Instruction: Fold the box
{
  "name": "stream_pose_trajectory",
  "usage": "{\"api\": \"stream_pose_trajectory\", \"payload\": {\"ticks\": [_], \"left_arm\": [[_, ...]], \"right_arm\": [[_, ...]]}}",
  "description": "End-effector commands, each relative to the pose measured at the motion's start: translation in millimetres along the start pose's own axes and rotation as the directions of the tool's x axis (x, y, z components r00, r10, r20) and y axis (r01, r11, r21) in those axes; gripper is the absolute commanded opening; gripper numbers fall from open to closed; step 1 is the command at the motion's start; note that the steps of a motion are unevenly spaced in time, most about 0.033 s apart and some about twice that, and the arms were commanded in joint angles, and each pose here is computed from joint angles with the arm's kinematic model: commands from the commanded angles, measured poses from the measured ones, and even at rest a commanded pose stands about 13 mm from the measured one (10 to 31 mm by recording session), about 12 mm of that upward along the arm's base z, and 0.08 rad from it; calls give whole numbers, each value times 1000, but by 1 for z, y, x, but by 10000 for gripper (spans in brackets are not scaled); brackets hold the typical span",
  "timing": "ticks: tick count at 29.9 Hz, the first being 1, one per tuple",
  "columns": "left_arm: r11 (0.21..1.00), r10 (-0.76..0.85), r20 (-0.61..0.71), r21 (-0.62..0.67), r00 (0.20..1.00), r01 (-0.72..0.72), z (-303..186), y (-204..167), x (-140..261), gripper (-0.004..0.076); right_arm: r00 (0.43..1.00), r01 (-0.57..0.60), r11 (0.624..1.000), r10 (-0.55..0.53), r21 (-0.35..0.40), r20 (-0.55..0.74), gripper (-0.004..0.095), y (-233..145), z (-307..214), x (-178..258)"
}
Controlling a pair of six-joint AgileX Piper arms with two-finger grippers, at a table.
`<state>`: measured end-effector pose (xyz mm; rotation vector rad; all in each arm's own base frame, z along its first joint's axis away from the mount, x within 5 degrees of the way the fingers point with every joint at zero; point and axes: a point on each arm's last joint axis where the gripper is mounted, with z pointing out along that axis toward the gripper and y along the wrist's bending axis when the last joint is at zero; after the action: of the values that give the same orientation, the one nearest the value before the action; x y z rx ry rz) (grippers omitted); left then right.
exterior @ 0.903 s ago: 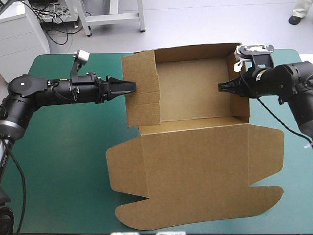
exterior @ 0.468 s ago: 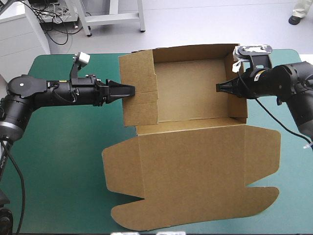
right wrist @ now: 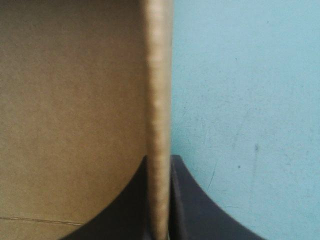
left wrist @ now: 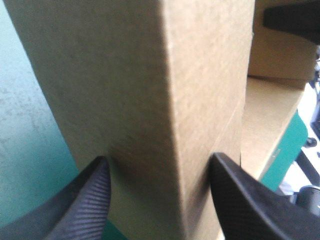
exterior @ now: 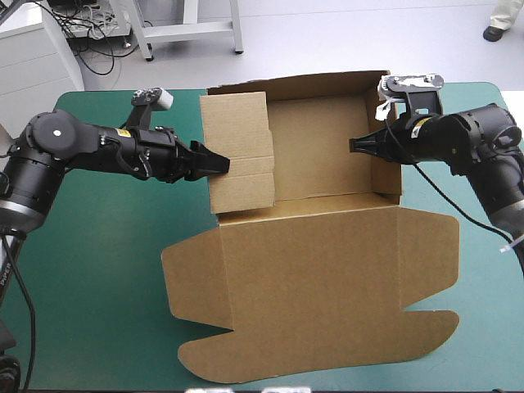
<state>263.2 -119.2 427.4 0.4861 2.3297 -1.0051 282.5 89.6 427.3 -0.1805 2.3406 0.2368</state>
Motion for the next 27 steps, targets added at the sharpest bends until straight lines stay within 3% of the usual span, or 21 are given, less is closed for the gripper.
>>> {"api": "stream_pose_trajectory", "payload": {"ticks": [1, 13, 27], "left_arm": [[997, 13, 85, -71, 996, -7, -6, -24, -4, 415], [956, 9, 221, -288, 975, 56, 10, -32, -10, 415], [934, 8, 219, -349, 976, 70, 28, -18, -15, 414]], "right_arm": [[991, -14, 999, 20, -49, 134, -16, 8, -22, -12], [987, 42, 999, -36, -31, 158, -15, 31, -24, -9], [986, 40, 999, -33, -37, 160, -10, 37, -25, -8]]}}
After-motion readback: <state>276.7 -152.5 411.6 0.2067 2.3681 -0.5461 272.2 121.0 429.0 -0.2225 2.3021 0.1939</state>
